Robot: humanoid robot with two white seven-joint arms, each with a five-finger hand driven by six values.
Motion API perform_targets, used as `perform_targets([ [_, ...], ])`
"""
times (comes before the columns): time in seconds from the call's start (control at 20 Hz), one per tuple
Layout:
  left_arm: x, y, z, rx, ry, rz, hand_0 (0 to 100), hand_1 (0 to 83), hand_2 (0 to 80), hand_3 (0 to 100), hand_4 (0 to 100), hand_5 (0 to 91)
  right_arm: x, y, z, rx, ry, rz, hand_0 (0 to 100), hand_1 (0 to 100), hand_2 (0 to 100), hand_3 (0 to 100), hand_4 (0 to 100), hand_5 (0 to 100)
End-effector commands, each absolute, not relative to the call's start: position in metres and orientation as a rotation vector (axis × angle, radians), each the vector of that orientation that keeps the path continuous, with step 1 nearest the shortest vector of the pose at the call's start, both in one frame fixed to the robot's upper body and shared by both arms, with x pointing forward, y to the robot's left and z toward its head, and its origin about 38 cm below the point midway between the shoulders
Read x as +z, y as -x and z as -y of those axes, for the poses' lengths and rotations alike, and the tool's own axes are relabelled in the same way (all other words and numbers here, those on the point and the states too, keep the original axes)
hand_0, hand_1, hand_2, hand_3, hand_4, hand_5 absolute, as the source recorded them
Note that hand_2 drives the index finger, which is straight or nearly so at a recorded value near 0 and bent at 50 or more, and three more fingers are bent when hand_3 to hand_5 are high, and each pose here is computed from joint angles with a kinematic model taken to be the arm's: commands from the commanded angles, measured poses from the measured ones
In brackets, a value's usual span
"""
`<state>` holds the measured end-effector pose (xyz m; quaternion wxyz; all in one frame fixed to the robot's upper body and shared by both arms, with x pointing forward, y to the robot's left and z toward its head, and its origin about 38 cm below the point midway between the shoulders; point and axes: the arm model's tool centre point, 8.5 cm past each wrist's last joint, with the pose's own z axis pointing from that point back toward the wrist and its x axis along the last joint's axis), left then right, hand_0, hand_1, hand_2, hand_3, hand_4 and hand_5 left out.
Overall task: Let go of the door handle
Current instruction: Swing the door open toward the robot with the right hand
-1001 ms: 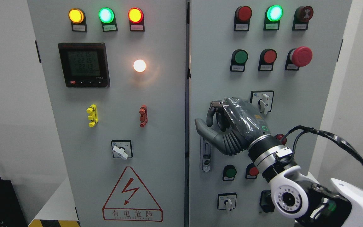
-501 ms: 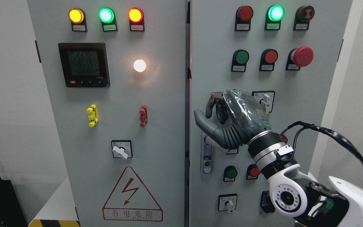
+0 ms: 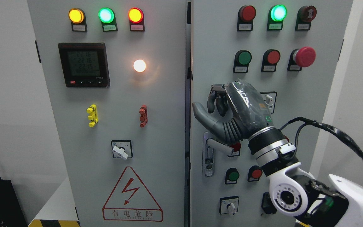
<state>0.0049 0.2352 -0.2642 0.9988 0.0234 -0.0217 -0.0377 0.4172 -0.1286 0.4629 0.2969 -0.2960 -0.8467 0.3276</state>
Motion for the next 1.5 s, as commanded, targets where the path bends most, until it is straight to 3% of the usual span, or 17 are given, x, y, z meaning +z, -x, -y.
perform_targets([
  [0.0,-0.264,-0.004,-0.235,-0.074,-0.047,0.041,12,38.9,0.0,0,0,0.0,0.466,-0.414,0.127,0.869,0.822,2.297,45,38,80,100,94,99],
  [1.45,-0.264,-0.004,-0.235,-0.074,-0.047,0.041,12,38.9,0.0,0,0,0.0,0.483,-0.375,0.141,0.753,1.063,2.631,40,39,84,100,95,98],
])
